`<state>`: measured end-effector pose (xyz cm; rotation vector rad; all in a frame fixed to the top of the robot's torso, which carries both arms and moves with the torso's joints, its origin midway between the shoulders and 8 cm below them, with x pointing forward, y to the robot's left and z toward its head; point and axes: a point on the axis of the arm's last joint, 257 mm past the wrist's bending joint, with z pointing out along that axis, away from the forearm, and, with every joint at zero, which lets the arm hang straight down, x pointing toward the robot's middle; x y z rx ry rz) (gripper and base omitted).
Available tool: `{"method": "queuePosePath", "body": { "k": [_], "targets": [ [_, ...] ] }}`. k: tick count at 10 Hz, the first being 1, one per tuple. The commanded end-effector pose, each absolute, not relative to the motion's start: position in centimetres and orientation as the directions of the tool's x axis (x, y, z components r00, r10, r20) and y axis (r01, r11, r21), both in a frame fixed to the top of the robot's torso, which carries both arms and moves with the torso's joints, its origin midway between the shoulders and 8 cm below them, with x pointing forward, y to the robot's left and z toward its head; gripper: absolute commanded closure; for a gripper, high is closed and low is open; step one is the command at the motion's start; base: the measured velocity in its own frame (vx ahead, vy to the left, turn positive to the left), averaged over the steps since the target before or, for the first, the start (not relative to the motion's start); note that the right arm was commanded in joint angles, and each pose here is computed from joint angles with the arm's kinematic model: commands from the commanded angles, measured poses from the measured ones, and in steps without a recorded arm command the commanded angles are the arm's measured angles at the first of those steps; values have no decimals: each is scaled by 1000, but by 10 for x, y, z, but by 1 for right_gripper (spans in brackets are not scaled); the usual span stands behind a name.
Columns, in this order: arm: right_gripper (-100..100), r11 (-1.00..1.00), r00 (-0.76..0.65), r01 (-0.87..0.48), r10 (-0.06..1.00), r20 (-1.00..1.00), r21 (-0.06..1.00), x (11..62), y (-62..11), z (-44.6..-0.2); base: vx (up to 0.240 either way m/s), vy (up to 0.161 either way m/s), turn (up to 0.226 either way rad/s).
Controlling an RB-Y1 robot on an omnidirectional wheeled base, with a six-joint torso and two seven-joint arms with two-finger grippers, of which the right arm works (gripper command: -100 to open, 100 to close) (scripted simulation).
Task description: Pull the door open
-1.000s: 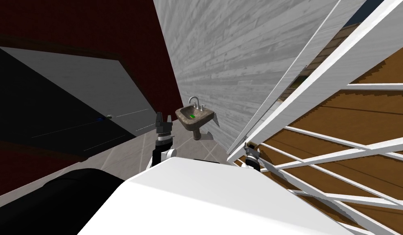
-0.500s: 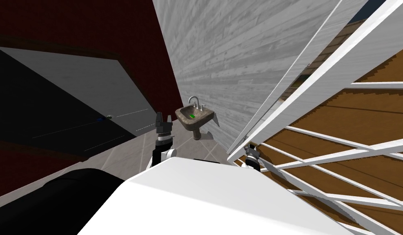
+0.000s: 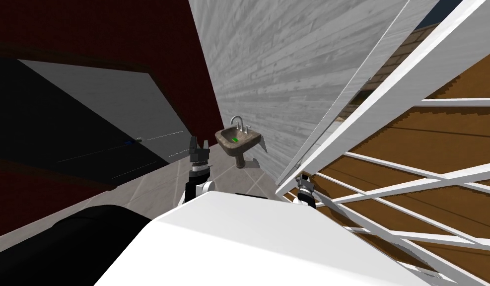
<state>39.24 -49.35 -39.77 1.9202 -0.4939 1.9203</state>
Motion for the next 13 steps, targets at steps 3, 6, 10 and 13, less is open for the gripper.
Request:
{"method": "queuePosePath", "body": {
  "k": [3, 6, 10, 13],
  "targets": [
    [100, -889, 4, -458, 12, 1000, 12, 399, -479, -400, -168, 0, 45],
    [100, -911, 1, -413, 6, 1000, 6, 407, -464, -400, -187, 18, 46],
    [100, -927, 0, -374, 0, 1000, 0, 414, -451, -400, -187, -19, 46],
    [100, -941, 6, -337, -1, 1000, 1, 414, -441, -402, -154, 3, 61]
  ]
}}
